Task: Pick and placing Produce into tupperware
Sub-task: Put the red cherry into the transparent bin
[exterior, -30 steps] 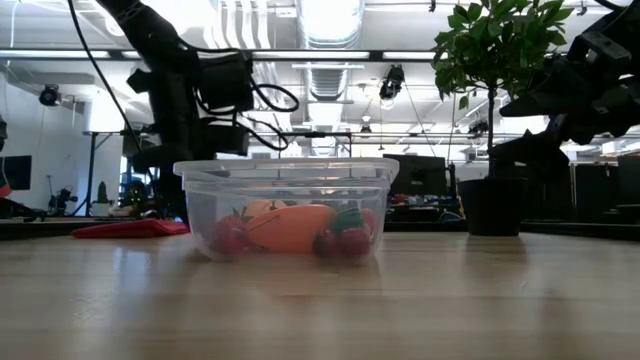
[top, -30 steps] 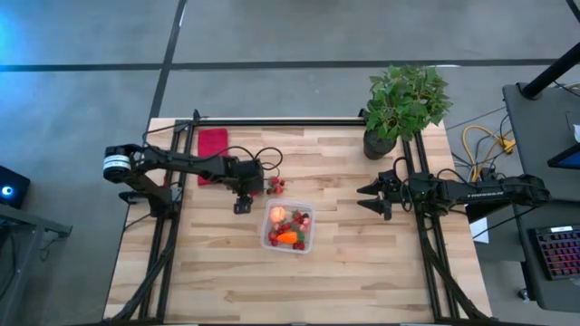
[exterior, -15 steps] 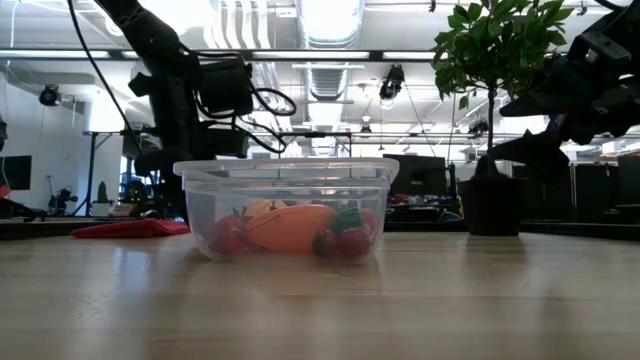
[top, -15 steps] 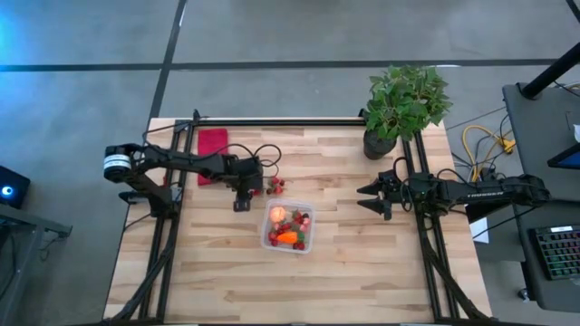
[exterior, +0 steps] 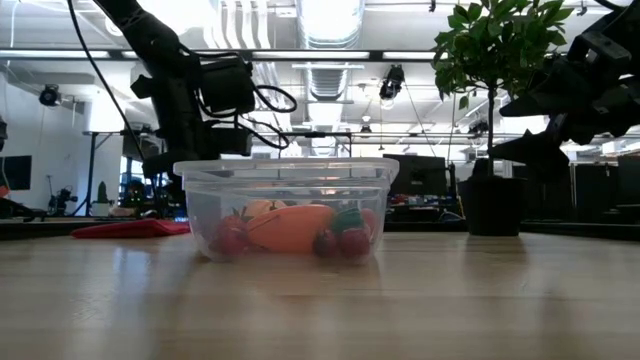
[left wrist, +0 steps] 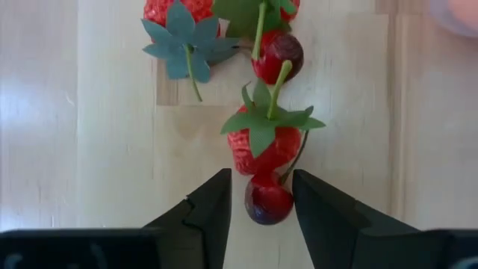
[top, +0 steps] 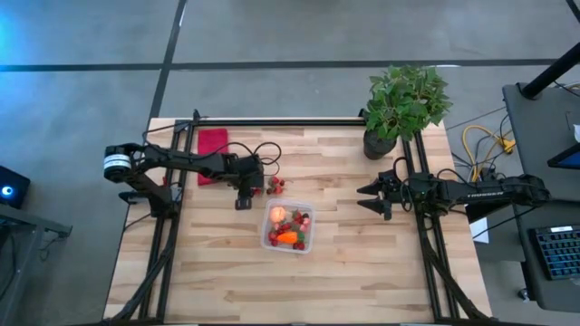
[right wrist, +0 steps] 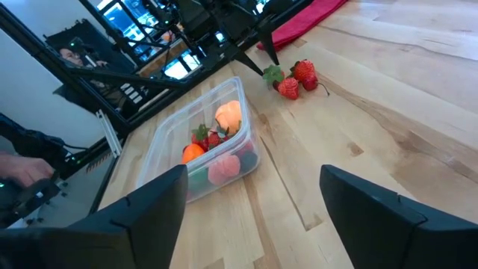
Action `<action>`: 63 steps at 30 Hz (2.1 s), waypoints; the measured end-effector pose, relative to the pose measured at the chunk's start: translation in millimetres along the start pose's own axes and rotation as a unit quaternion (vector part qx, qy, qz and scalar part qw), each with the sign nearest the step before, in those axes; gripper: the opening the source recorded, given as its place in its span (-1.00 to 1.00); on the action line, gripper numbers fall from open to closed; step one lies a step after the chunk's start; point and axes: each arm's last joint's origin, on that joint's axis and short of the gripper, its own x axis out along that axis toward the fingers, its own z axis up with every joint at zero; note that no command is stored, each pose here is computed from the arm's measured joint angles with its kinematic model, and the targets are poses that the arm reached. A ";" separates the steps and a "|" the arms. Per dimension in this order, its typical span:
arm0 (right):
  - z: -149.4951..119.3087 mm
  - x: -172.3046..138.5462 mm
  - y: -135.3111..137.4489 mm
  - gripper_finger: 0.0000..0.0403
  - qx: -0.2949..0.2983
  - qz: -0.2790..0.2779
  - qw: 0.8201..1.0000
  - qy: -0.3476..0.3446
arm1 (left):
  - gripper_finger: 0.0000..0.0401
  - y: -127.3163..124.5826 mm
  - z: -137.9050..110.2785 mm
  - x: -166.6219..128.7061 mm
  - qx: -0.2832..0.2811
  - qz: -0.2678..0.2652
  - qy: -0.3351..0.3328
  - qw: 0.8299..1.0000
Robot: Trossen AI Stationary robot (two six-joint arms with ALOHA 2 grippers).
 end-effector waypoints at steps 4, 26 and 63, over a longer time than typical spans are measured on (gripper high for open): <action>0.0 0.0 0.0 0.44 0.000 0.000 1.000 0.000 | -0.37 0.0 0.0 0.0 0.005 0.001 0.000 1.000; 0.0 0.0 0.0 0.45 0.000 0.000 1.000 0.000 | -0.37 -1.6 -4.8 0.1 -0.032 -0.003 0.014 0.999; 0.0 0.0 0.0 0.47 0.000 0.000 1.000 0.000 | -0.64 -3.3 -9.5 7.5 -0.067 -0.005 0.000 0.998</action>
